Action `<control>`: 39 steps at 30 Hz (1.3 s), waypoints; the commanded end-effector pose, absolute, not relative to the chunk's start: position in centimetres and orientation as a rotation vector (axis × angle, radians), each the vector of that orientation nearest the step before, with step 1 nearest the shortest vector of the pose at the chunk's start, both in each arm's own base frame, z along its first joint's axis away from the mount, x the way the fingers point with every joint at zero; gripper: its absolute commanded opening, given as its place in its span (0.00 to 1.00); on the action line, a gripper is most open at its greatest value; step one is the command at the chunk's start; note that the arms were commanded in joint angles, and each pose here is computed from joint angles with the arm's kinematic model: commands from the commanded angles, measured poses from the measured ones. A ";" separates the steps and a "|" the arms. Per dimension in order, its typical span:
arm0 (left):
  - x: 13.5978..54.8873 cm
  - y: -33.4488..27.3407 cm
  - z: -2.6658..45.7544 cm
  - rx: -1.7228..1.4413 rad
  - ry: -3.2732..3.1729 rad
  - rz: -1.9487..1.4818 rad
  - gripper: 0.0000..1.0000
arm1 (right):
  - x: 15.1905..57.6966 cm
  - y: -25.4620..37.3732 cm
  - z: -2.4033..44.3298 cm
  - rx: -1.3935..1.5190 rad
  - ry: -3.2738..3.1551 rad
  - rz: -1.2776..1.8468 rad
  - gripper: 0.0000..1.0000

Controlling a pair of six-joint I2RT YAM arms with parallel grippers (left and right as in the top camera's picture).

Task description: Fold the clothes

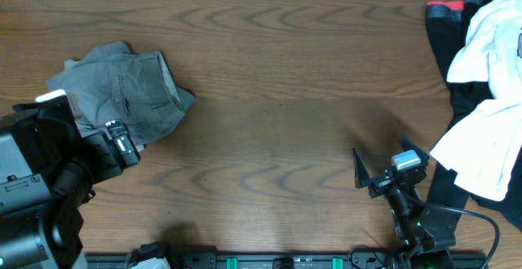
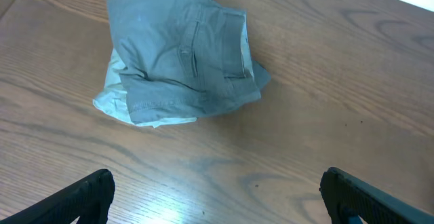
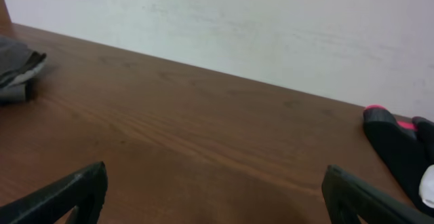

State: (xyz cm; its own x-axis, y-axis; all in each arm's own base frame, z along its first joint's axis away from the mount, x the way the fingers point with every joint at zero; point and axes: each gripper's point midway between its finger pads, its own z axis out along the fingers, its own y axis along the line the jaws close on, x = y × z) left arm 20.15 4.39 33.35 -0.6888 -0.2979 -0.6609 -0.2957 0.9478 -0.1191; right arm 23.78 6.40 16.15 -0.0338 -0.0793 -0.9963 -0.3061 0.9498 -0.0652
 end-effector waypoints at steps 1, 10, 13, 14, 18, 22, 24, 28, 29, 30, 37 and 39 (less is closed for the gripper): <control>20.1 4.5 33.3 -0.411 2.374 0.010 0.98 | 23.7 6.6 16.1 -0.319 1.600 0.196 0.99; 20.1 4.5 33.3 -0.411 2.374 0.010 0.98 | 23.7 6.6 16.1 -0.319 1.600 0.194 0.99; 20.0 4.5 33.3 -0.411 2.374 0.011 0.98 | 23.7 6.6 16.1 -0.319 1.600 0.194 0.99; 20.1 4.5 33.3 -0.411 2.374 0.010 0.98 | 23.7 6.6 16.1 -0.319 1.600 0.195 0.99; 20.0 4.5 33.3 -0.411 2.374 0.011 0.98 | 23.7 6.6 16.1 -0.319 1.600 0.194 0.99; 20.1 4.5 33.3 -0.411 2.374 0.010 0.98 | 23.7 6.6 16.1 -0.319 1.601 0.194 0.99; 20.0 4.5 33.3 -0.411 2.374 0.011 0.98 | 23.7 6.6 16.1 -0.319 1.601 0.195 0.99; 20.1 4.5 33.3 -0.411 2.374 0.010 0.98 | 23.7 6.6 16.1 -0.319 1.601 0.195 0.99; 20.0 4.5 33.3 -0.411 2.374 0.011 0.98 | 23.7 6.6 16.1 -0.319 1.601 0.194 0.99; 20.1 4.5 33.3 -0.411 2.374 0.010 0.98 | 23.7 6.6 16.1 -0.319 1.601 0.195 0.99; 20.0 4.9 34.6 -0.384 2.299 0.056 0.98 | 23.7 6.6 16.1 -0.319 1.601 0.194 0.99; 20.7 4.6 35.8 -0.346 2.202 0.045 0.98 | 23.7 6.6 16.1 -0.319 1.601 0.195 0.99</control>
State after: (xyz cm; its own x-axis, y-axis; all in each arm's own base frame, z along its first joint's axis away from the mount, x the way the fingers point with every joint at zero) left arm 20.86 4.80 34.76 -0.6277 -0.2678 -0.7309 -0.2864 0.9526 -0.1030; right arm 23.73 6.53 16.09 -0.0355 -0.0795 -0.9962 -0.3142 0.9472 -0.0644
